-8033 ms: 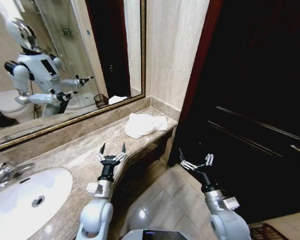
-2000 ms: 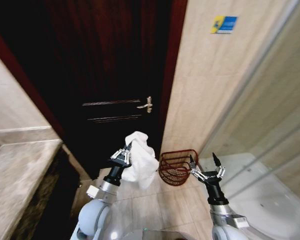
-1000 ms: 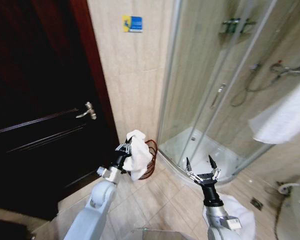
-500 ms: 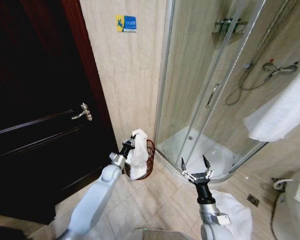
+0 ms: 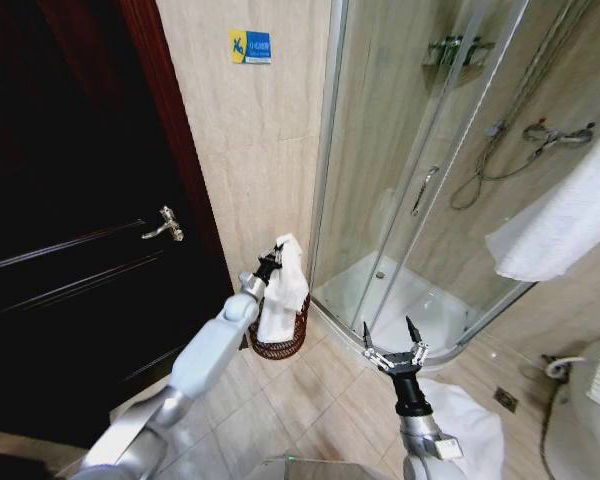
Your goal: Discard the used towel into the hamper.
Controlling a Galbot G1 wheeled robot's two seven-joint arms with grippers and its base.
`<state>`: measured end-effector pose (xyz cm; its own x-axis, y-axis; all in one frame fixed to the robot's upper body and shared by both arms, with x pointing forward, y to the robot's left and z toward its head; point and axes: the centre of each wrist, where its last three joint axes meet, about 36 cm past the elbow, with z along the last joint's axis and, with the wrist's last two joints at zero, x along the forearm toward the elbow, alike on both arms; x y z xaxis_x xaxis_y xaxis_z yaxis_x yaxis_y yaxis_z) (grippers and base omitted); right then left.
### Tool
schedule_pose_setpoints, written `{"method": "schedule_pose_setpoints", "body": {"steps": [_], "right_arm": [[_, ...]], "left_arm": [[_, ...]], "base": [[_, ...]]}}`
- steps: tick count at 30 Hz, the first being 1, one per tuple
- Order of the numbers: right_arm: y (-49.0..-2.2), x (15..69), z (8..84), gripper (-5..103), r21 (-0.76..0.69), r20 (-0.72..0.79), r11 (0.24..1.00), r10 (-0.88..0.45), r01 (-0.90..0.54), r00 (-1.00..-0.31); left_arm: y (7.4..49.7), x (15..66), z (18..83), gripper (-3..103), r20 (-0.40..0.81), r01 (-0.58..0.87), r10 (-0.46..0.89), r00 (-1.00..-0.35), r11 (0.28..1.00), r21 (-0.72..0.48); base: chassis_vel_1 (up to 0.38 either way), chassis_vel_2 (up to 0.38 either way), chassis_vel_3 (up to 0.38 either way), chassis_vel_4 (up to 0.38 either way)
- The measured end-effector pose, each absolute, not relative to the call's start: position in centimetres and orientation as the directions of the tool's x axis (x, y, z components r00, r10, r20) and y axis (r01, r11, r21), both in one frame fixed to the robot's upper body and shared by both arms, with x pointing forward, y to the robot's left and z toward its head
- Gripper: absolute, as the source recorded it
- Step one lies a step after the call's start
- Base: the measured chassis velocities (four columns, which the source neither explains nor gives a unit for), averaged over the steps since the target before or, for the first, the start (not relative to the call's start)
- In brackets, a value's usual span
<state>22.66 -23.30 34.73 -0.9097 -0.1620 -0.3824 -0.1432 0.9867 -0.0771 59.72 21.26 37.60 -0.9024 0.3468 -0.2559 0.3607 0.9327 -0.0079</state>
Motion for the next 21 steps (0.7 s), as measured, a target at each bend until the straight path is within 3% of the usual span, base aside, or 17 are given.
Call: {"method": "schedule_pose_setpoints", "body": {"steps": [10, 15, 21], "right_arm": [[-23.2, 23.2, 35.2, 100, -0.079, -0.387, 0.986, -0.167, -0.148, -0.907], [-23.3, 23.3, 34.9, 100, -0.076, -0.382, 0.986, -0.166, -0.147, -0.909], [-23.6, 23.2, 34.2, 100, -0.064, -0.367, 0.988, -0.152, -0.138, -0.918]], "left_arm": [[21.1, 62.0, 37.8, 0, -0.272, 0.347, 0.334, -0.902, 0.938, 0.003], [21.6, 63.1, 36.2, 0, -0.257, 0.359, 0.364, -0.895, 0.931, 0.067], [22.0, 61.3, 30.9, 0, -0.134, 0.421, 0.442, -0.887, 0.893, 0.159]], "base": [[0.000, 0.000, 0.000, 0.000], [0.000, 0.000, 0.000, 0.000], [0.000, 0.000, 0.000, 0.000]]}}
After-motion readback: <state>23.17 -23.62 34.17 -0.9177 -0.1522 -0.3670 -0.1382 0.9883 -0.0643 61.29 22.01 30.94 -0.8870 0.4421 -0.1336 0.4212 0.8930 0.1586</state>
